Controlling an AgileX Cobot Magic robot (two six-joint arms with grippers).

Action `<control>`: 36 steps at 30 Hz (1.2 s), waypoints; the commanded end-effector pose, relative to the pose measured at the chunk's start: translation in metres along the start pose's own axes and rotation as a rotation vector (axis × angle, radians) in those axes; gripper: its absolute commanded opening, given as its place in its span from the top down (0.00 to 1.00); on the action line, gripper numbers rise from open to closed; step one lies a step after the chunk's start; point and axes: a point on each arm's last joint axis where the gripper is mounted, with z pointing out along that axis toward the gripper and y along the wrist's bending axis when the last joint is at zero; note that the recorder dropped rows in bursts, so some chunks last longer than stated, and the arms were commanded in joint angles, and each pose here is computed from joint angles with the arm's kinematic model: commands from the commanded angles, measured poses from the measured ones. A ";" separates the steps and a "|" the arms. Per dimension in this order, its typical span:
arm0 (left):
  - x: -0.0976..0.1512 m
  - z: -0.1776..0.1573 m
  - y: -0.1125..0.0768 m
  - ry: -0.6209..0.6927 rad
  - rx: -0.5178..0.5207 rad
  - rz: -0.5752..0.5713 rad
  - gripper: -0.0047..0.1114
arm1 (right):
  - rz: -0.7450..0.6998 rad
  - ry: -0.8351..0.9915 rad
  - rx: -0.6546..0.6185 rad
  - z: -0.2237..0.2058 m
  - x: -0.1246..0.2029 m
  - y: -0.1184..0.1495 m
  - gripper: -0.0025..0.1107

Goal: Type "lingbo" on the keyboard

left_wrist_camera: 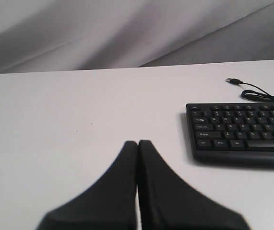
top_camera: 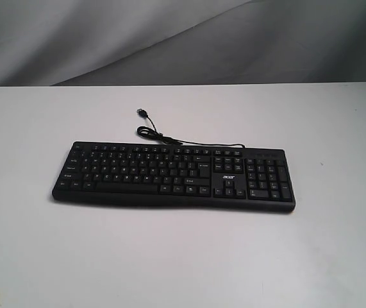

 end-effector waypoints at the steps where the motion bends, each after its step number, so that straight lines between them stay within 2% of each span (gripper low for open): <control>1: 0.001 0.001 0.000 0.006 0.001 -0.006 0.96 | -0.085 0.045 0.037 0.004 0.017 -0.004 0.98; 8: 0.001 0.001 0.000 0.006 0.001 -0.006 0.96 | -0.029 0.134 0.031 0.007 0.034 -0.004 0.98; 36: 0.001 0.001 0.000 0.006 0.001 -0.006 0.96 | -0.029 0.139 0.029 0.007 0.035 -0.004 0.98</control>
